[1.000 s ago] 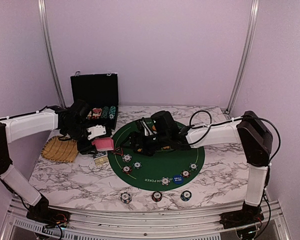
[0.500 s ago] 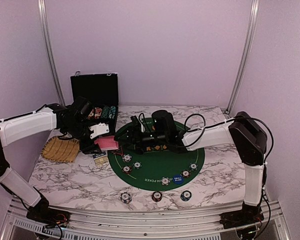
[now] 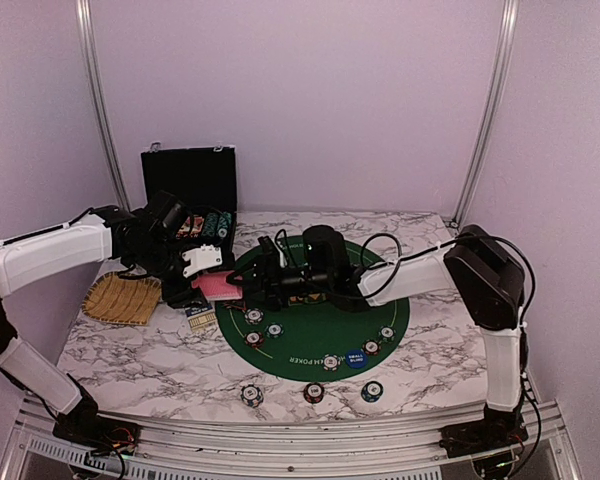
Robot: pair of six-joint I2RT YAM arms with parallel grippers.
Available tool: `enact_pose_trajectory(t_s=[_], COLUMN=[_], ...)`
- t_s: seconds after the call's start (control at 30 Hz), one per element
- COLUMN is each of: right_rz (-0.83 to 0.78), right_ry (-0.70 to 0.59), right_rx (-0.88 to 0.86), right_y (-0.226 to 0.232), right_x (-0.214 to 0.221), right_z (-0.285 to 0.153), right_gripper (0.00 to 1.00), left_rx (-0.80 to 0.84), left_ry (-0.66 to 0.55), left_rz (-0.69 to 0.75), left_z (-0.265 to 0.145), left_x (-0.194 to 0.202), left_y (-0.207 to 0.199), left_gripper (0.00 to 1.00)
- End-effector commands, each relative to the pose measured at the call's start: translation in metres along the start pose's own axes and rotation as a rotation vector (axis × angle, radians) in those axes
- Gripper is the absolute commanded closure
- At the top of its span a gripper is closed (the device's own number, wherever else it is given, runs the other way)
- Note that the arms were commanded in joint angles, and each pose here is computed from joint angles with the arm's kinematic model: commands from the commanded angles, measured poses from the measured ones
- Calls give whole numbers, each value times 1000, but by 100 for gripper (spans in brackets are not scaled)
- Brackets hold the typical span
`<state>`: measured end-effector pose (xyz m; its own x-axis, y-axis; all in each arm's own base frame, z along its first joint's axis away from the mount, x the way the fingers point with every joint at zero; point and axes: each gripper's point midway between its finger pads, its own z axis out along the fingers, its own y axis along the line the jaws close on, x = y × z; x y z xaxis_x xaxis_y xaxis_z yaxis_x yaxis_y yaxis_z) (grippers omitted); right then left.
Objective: Distribute texas hold em gaming equipment
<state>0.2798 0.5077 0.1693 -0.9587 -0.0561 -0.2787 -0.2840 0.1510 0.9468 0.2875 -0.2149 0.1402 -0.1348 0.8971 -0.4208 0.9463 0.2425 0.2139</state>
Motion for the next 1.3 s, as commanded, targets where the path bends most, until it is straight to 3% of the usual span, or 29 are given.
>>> enact_pose_trajectory(t_s=[0.0, 0.53, 0.73, 0.77, 0.9, 0.93, 1.0, 1.07, 1.27], right_rz=[-12, 16, 24, 24, 29, 30, 32, 37, 40], right_ry=[4, 18, 22, 24, 27, 29, 32, 36, 45], right_rx=[-68, -149, -165, -167, -169, -170, -170, -172, -183], right_y=[14, 23, 26, 26, 26, 26, 26, 25, 27], right_x=[-8, -10, -9, -8, -6, -5, -4, -3, 0], right_z=[7, 17, 16, 17, 17, 18, 18, 20, 23], right_gripper=[26, 56, 73, 76, 87, 88, 89, 89, 89], left_rx=[-16, 2, 3, 4, 12, 18, 37, 50, 52], left_ry=[-65, -70, -72, -70, -73, -77, -93, -94, -68], left_rz=[7, 31, 30, 28, 25, 30, 49, 58, 95], left_z=[-21, -18, -17, -16, -15, -15, -15, -13, -6], left_x=[-20, -26, -29, -30, -32, -33, -36, -38, -39], left_y=[3, -3, -3, -3, -5, -7, -13, -17, -20], left_gripper=[100, 100, 100, 94, 48, 32, 10, 5, 3])
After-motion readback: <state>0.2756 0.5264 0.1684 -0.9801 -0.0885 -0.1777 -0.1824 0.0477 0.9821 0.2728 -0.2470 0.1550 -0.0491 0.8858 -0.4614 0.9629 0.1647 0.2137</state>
